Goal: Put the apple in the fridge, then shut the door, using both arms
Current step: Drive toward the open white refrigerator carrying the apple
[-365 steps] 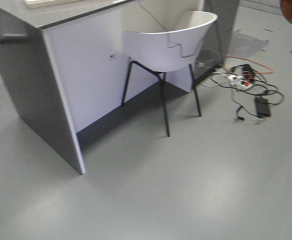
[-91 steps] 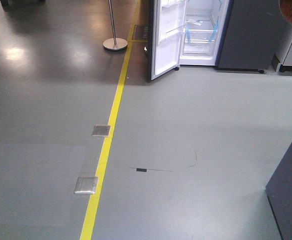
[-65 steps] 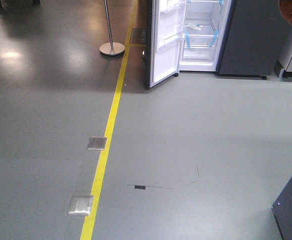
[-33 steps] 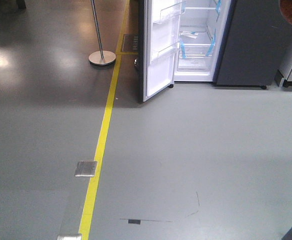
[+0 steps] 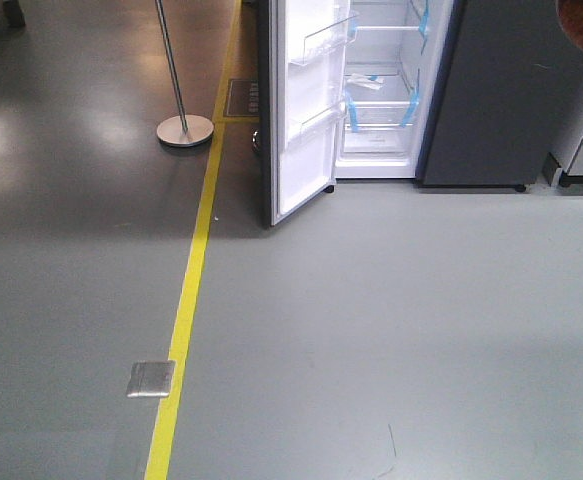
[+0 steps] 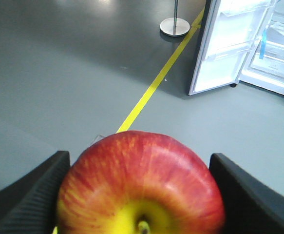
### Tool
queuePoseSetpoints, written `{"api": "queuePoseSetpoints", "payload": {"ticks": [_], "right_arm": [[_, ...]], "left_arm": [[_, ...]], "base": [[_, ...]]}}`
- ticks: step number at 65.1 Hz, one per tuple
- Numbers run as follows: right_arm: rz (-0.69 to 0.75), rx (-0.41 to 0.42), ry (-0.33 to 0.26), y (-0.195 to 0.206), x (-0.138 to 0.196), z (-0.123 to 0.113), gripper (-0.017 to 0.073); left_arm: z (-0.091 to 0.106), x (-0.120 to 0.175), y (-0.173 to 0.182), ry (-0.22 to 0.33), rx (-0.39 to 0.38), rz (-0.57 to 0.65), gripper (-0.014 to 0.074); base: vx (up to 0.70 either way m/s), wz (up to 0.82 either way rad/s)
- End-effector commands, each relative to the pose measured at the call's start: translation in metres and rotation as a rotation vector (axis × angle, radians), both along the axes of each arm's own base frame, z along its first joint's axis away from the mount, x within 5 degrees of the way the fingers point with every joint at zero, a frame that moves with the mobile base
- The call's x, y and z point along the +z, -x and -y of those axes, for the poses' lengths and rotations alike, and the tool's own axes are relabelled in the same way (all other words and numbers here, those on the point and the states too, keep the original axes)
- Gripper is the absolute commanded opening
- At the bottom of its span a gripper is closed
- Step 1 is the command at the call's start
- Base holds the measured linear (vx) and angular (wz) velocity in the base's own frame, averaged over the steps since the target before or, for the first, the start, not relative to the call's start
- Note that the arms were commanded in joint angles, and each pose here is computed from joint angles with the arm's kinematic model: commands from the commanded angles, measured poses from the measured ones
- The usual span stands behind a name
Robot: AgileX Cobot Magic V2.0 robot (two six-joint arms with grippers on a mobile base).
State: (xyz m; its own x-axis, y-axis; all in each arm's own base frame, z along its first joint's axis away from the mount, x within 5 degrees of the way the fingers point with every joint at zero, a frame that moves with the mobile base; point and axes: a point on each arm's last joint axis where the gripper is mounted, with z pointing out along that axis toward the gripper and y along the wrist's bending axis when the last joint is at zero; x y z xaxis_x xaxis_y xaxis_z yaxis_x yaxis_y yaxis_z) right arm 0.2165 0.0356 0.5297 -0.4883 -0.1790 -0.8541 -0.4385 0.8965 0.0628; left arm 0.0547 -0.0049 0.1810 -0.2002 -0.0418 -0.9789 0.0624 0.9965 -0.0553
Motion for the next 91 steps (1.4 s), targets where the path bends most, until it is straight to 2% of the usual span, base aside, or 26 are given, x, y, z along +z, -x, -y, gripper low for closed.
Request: {"api": "queuePoseSetpoints", "payload": {"ticks": [1,91], "right_arm": [[0.06,0.016,-0.013,0.0124,0.0129,-0.0015,0.0104],[0.06,0.016,-0.013,0.0124,0.0129,-0.0015,0.0104]], "left_arm": [[-0.0005,0.0132,0.0007,0.017,0.008,0.102,-0.0007],[-0.0005,0.0132,0.0007,0.017,0.008,0.102,-0.0007]], "base": [[0.27,-0.08],[0.25,0.0]]}}
